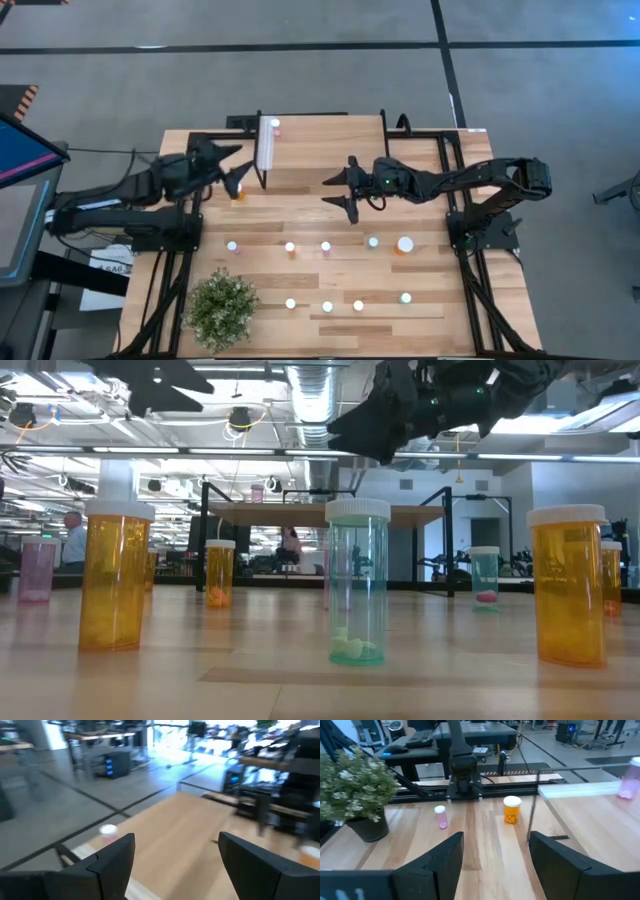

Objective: Pick and place medicine bottles onto shelf by color
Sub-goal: Put the large orange pill bottle on the shelf

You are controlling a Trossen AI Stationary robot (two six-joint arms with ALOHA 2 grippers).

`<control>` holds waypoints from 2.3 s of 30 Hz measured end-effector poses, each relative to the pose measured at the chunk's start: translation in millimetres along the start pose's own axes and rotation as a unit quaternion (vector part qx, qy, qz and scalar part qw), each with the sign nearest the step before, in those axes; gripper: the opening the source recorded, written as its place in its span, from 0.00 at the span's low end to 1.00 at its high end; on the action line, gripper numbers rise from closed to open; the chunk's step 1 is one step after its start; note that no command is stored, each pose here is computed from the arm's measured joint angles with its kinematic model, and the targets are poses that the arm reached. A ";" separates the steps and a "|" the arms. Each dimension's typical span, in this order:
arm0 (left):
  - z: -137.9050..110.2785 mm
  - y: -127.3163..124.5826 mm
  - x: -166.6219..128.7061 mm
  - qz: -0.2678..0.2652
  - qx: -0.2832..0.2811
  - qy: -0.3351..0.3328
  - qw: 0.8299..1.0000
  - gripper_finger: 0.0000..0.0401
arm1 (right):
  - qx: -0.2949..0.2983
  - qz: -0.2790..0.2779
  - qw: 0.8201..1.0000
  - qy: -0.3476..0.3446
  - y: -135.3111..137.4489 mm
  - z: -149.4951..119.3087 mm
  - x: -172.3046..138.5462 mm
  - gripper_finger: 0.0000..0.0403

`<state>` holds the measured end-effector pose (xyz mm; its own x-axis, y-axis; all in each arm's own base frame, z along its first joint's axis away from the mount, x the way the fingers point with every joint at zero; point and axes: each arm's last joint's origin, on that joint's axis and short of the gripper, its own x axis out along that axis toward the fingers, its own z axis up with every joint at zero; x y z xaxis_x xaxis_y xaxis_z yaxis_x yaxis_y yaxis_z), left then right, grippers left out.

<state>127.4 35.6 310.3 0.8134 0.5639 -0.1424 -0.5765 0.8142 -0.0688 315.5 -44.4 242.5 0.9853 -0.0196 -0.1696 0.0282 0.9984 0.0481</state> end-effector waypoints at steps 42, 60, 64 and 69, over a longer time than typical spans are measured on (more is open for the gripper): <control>-114.9 15.0 35.6 0.208 -0.032 0.372 0.904 0.86 | -0.022 0.026 0.999 -0.005 17.1 12.1 4.3 0.62; -136.1 27.2 64.8 0.196 -0.068 0.453 0.867 0.81 | -0.022 0.027 0.999 -0.005 17.3 12.0 4.3 0.62; -136.2 30.5 65.1 0.199 -0.069 0.457 0.864 0.76 | -0.022 0.027 0.999 -0.005 17.3 12.0 4.3 0.62; -136.4 33.2 64.6 0.204 -0.070 0.461 0.861 0.65 | -0.022 0.027 0.999 -0.005 17.3 12.0 4.3 0.62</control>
<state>150.3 80.3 164.1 0.1715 0.3967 -0.9018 -0.8560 0.5132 0.0630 322.3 -27.9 254.4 0.9868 0.0333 -0.1583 -0.0316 0.9994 0.0133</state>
